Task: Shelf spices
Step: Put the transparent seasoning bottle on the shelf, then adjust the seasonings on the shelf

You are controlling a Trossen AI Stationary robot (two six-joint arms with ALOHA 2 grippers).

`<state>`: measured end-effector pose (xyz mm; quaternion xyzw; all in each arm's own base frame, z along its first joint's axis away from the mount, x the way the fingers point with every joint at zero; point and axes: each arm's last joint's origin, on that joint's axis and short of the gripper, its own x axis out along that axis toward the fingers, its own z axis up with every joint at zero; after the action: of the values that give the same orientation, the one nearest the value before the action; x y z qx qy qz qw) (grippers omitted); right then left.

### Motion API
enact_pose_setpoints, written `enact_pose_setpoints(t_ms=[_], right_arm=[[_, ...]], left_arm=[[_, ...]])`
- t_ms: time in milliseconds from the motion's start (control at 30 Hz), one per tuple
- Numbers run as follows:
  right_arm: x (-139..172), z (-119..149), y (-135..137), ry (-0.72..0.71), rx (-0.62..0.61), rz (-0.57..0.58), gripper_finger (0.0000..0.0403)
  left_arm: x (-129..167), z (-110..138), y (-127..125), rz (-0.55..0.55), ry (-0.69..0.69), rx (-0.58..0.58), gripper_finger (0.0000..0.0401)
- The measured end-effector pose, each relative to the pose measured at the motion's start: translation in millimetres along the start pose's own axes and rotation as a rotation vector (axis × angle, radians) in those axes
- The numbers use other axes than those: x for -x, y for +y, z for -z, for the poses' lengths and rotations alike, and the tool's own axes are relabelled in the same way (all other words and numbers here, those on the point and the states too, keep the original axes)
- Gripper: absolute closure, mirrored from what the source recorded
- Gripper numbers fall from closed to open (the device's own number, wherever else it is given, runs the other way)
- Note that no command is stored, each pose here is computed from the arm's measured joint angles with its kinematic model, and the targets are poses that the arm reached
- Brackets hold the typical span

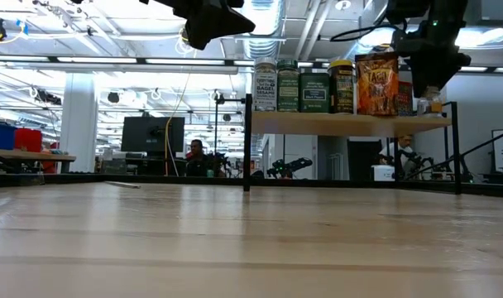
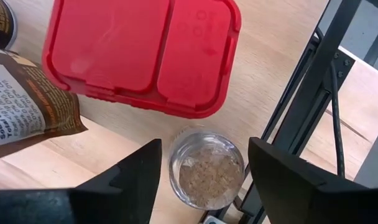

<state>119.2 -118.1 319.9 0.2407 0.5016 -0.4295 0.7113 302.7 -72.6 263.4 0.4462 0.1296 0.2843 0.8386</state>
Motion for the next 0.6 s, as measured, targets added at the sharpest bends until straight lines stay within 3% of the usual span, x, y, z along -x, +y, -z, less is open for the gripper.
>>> enact_pose_setpoints(t_ms=[300,600], right_arm=[[4,-1,0,-0.011,0.015,-0.003,0.0177],[38,-9,-5,-0.096,0.008,-0.021,0.0192]], left_arm=[[0,0,0,0.0,0.0,0.0,0.0097],[-1,1,0,-0.002,0.003,-0.008,0.0097]])
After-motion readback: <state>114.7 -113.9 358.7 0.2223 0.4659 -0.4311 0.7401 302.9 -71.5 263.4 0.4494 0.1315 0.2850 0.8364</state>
